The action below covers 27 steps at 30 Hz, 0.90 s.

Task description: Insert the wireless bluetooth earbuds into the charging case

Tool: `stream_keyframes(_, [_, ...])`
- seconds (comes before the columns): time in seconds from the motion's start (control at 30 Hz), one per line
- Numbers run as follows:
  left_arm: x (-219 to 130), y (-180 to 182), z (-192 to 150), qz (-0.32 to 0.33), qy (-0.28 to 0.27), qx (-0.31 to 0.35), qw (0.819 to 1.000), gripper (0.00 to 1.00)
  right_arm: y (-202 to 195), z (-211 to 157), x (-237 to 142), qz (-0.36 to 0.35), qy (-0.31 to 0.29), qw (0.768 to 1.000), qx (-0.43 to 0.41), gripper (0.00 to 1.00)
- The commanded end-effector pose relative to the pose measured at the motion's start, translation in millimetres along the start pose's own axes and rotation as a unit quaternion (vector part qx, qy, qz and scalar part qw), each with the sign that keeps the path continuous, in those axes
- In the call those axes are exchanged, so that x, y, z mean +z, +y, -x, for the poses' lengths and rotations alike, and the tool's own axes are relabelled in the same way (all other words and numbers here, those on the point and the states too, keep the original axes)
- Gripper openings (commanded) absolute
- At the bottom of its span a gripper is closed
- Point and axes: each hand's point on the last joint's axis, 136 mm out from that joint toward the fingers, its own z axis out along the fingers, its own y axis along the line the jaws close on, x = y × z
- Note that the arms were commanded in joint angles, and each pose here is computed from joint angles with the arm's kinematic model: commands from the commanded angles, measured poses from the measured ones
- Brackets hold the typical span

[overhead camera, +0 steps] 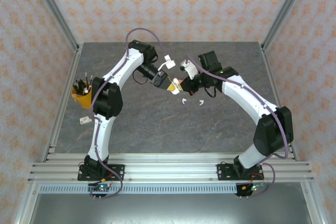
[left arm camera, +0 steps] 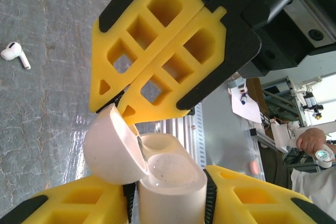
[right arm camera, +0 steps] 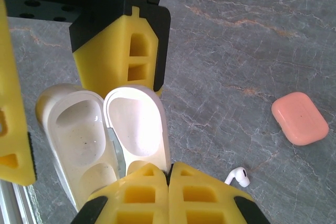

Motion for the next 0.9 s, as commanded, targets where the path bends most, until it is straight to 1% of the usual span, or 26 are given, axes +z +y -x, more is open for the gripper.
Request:
stream_keyframes(0.0, [2.5, -8.9, 4.0, -0.016, -0.004, -0.003, 1.000, 0.39, 10.8, 19.2, -14.2, 0.008, -0.025, 1.000, -0.016, 0.00])
stream_keyframes(0.2, [3.3, -7.6, 4.6, -0.017, -0.003, -0.003, 1.000, 0.35, 11.2, 18.4, -14.0, 0.009, -0.024, 1.000, -0.015, 0.00])
stream_keyframes(0.3, [4.0, -7.2, 4.9, -0.016, -0.003, -0.002, 1.000, 0.30, 11.2, 18.6, -14.2, 0.008, -0.025, 1.000, -0.014, 0.00])
stream_keyframes(0.4, [4.1, -7.1, 4.8, -0.016, -0.003, -0.002, 1.000, 0.22, 9.3, 18.6, -14.8, 0.002, -0.025, 1.000, -0.013, 0.00])
stream_keyframes(0.5, [3.6, -8.1, 3.8, -0.018, -0.003, -0.001, 1.000, 0.16, -0.1, 23.7, -19.1, -0.030, -0.033, 0.999, -0.007, 0.00])
stream_keyframes(0.57, [3.0, -11.3, 5.4, -0.026, -0.011, 0.000, 1.000, 0.10, -9.4, 29.4, -25.2, -0.062, -0.042, 0.997, 0.004, 0.05])
stream_keyframes(0.67, [1.7, -12.3, 3.3, -0.029, -0.015, -0.002, 0.999, 0.03, -24.0, 41.9, -42.9, -0.106, -0.067, 0.992, 0.034, 0.18])
stream_keyframes(0.7, [1.3, -11.9, 2.4, -0.028, -0.015, -0.002, 0.999, 0.01, -27.7, 46.0, -51.3, -0.115, -0.077, 0.989, 0.047, 0.23])
stream_keyframes(0.77, [-0.3, -11.2, 1.0, -0.024, -0.015, -0.003, 1.000, 0.00, -34.2, 51.7, -68.2, -0.130, -0.100, 0.984, 0.073, 0.34])
stream_keyframes(0.87, [-1.7, -9.6, 1.2, -0.011, -0.017, -0.007, 1.000, 0.00, -37.0, 55.3, -90.8, -0.148, -0.130, 0.976, 0.093, 0.35])
